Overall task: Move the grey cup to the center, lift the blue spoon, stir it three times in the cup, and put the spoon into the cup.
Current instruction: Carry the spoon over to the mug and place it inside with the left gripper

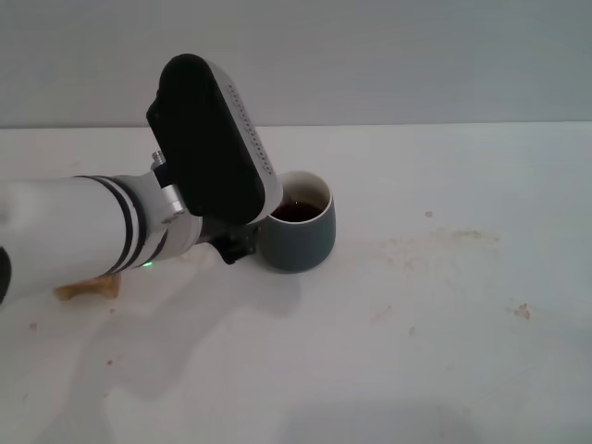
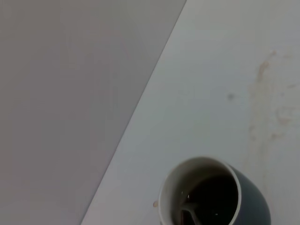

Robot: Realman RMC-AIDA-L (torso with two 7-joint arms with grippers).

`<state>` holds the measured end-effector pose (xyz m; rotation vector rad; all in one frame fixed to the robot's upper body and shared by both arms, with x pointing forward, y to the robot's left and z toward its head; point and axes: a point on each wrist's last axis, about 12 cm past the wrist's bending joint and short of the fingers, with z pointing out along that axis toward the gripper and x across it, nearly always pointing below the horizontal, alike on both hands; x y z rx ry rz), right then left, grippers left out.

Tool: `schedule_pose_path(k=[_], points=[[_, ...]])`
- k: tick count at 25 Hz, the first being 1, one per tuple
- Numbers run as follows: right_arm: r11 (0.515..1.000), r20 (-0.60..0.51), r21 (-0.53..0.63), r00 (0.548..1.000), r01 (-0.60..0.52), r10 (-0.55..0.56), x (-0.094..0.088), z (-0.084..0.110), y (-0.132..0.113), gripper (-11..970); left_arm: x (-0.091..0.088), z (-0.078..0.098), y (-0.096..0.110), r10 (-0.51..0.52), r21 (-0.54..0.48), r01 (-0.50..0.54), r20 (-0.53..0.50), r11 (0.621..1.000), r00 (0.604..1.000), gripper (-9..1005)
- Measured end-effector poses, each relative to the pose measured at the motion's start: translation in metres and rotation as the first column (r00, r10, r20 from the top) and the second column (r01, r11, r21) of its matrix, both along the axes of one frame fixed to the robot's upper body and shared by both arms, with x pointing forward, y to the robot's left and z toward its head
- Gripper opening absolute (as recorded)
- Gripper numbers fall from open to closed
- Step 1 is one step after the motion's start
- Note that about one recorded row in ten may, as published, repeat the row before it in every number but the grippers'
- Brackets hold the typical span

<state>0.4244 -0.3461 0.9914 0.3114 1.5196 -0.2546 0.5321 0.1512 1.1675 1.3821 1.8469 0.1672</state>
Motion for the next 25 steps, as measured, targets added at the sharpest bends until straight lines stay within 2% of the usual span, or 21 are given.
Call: schedule_pose_path(k=[7, 11, 14, 21, 23, 25], points=[[1.0, -0.005, -0.001, 1.0, 0.005, -0.005, -0.003, -0.001, -0.001, -1, 0.0, -0.001, -0.009, -0.03, -0.002, 0.03, 0.003, 1.0, 1.0, 183], [1.0, -0.006, -0.001, 1.0, 0.006, -0.006, -0.004, -0.001, -0.001, -1, -0.008, -0.002, -0.022, -0.08, -0.005, 0.08, 0.005, 0.997, 0.997, 183], [1.0, -0.006, -0.002, 1.0, 0.005, -0.005, -0.005, -0.001, -0.001, -1, -0.01, -0.002, -0.023, -0.085, -0.006, 0.085, 0.003, 0.996, 0.996, 183], [1.0, -0.005, -0.003, 1.0, 0.003, -0.003, -0.004, -0.001, -0.001, -1, -0.015, -0.005, -0.02, -0.075, -0.01, 0.075, -0.012, 0.997, 0.997, 183], [1.0, -0.005, -0.003, 1.0, 0.003, -0.003, -0.004, -0.001, -0.001, -1, -0.017, -0.006, -0.01, -0.042, -0.013, 0.042, -0.016, 0.999, 0.999, 183], [1.0, -0.004, -0.003, 1.0, 0.003, -0.003, -0.004, -0.001, -0.001, -1, -0.017, -0.006, -0.01, -0.042, -0.013, 0.042, -0.016, 0.999, 0.999, 183]])
